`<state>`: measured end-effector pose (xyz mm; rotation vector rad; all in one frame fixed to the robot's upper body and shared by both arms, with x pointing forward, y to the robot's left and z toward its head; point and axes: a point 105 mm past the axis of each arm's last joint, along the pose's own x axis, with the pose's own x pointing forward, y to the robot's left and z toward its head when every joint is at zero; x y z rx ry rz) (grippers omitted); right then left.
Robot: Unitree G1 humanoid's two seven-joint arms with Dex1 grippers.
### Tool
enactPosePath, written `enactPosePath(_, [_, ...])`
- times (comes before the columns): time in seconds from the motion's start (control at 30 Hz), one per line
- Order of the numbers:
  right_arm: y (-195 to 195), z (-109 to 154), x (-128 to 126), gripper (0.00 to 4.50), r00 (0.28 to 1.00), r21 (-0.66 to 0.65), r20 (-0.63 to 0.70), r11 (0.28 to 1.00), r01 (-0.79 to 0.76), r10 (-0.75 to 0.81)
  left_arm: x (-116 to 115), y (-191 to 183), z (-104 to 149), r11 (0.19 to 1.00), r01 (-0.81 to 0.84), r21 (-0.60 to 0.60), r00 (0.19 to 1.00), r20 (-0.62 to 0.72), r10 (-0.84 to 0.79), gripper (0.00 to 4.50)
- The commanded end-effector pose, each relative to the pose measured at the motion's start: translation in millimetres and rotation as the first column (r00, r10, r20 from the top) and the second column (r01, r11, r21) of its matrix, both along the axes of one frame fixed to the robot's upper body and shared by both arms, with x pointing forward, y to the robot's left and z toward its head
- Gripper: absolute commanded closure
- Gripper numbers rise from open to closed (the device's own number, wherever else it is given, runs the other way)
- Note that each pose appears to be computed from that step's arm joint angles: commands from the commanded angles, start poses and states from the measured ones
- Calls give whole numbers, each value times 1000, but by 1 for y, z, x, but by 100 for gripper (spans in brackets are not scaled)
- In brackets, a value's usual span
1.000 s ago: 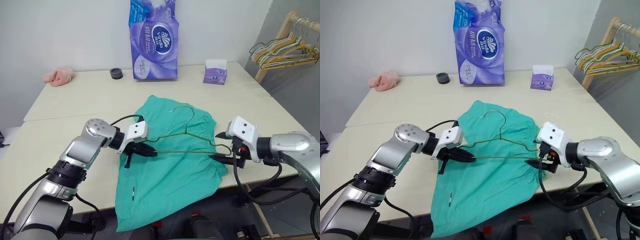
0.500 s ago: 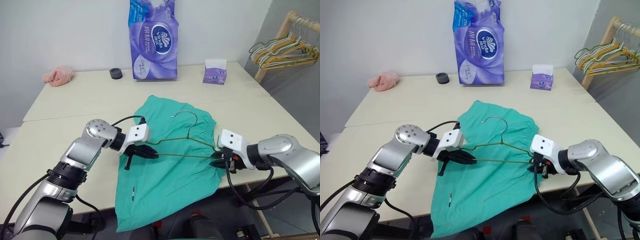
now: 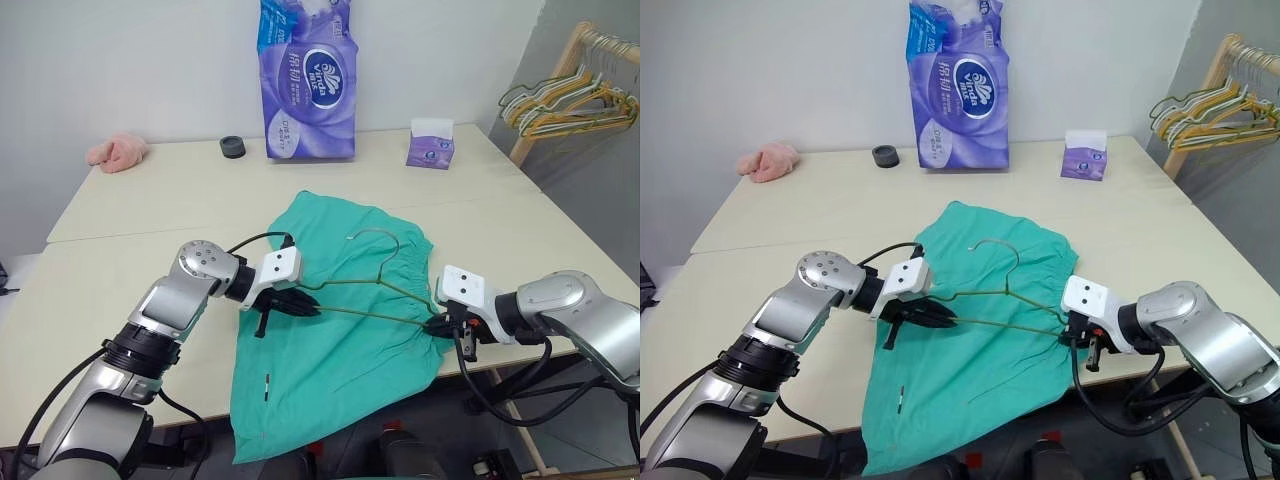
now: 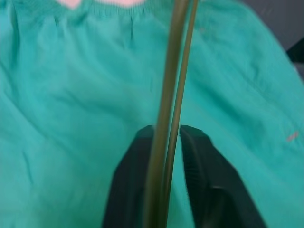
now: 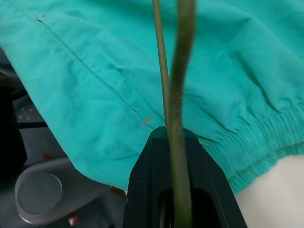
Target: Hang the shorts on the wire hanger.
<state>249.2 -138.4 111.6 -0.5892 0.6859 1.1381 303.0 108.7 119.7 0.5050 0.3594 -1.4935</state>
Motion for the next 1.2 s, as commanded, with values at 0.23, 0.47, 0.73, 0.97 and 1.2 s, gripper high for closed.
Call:
enactPosePath(0.23, [-13, 9, 1, 450, 995, 31, 46, 995, 91, -93, 24, 14, 50, 932, -202, -300, 979, -46, 197, 200])
enactPosePath(0.47, [-48, 8, -5, 450, 954, 59, 18, 953, 296, -298, 63, 60, 70, 835, -422, -353, 890, 13, 455, 200])
enactPosePath(0.73, [-123, -5, -20, 450, 746, 88, -38, 741, 666, -665, 8, 50, 36, 936, -264, -234, 957, -184, 224, 200])
enactPosePath(0.97, [-145, -29, -47, 450, 613, 54, -90, 611, 790, -785, 12, 36, 42, 931, -243, -274, 969, -117, 218, 200])
enactPosePath(1.2, [-132, -37, -45, 450, 618, 73, -125, 614, 786, -776, 27, 20, 54, 917, -237, -321, 968, 7, 252, 200])
